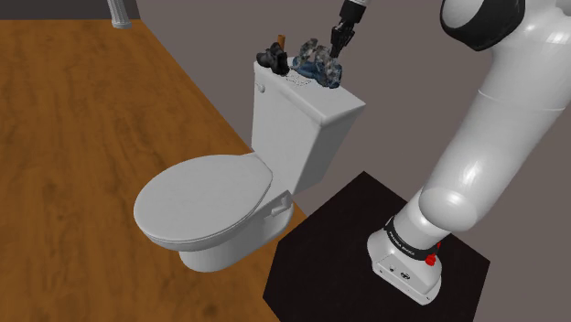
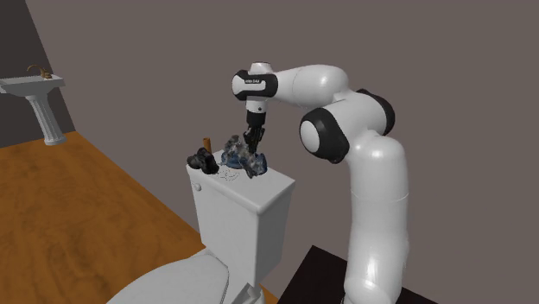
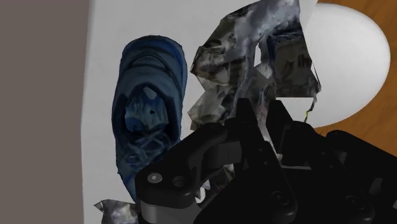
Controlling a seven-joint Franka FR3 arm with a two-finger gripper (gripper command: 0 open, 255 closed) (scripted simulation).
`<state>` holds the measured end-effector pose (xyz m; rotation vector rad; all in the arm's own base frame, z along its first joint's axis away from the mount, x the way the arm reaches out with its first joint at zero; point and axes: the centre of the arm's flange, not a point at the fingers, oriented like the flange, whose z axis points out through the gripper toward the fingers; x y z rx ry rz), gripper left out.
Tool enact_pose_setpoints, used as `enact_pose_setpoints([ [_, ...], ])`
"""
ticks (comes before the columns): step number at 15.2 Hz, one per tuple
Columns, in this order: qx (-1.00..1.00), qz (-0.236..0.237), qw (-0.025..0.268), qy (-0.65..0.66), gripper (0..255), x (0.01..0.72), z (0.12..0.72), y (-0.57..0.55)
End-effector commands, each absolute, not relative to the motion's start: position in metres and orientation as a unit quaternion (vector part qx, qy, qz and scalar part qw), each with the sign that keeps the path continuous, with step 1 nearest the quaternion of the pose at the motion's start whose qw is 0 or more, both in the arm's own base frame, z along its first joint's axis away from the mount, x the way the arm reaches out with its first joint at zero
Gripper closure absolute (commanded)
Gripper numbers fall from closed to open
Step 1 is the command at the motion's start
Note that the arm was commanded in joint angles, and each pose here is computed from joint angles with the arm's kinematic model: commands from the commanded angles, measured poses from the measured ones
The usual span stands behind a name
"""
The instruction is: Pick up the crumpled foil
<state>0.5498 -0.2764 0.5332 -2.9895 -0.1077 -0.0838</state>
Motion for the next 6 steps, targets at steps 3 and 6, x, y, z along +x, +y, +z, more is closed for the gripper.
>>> enact_pose_setpoints([
  [3, -0.996, -0.028, 0.074, -0.036, 255, 0.549, 0.556, -0.277],
  [6, -0.996, -0.028, 0.074, -0.036, 255, 0.549, 0.562, -0.277],
])
